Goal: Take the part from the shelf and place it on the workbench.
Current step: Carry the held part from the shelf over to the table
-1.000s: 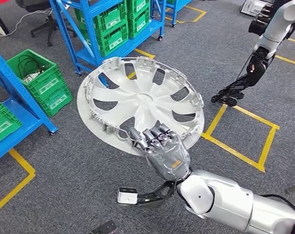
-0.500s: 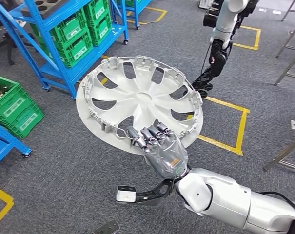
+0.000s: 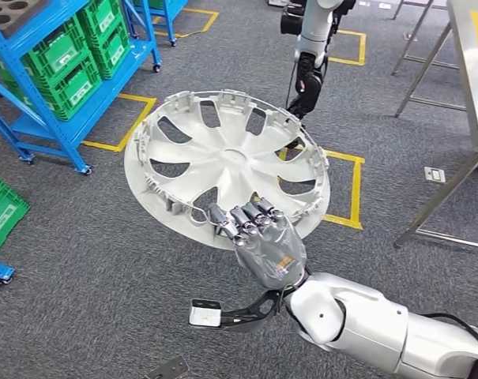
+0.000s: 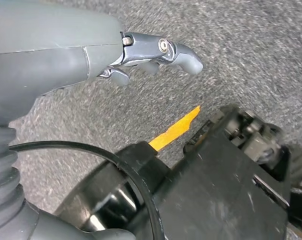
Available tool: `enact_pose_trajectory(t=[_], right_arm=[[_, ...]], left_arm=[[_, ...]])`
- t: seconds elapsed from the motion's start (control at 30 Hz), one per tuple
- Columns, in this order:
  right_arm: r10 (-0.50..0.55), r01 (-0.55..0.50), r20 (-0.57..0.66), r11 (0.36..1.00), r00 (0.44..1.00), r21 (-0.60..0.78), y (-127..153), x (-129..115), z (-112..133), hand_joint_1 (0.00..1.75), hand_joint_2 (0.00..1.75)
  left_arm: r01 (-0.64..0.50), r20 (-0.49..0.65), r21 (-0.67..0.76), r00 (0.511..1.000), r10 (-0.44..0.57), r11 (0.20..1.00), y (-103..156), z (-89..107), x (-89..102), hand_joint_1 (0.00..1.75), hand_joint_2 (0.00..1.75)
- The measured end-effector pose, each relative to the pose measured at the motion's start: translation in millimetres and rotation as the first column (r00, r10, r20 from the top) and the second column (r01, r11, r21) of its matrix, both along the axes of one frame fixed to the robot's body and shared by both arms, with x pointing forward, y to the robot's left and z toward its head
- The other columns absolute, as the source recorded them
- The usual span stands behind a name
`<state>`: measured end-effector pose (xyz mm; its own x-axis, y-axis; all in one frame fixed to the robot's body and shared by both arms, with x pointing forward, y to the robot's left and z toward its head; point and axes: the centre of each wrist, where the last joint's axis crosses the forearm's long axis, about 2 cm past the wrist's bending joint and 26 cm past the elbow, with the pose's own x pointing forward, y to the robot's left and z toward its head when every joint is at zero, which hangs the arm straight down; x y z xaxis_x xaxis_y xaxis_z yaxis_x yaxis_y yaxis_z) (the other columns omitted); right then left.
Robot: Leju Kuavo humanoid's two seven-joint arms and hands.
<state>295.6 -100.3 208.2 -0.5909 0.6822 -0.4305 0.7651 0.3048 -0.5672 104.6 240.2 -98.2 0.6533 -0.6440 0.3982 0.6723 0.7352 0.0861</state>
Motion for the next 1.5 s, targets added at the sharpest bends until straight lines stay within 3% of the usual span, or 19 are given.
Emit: enact_pose_trajectory(t=[1.5], right_arm=[[0.026,-0.024,0.042,0.999,0.999,-0.033,1.3,4.2,7.1,1.75,1.75]], left_arm=[[0.017,0.015,0.020,1.000,-0.017,1.000,-0.5,0.8,3.1,0.00,1.75]])
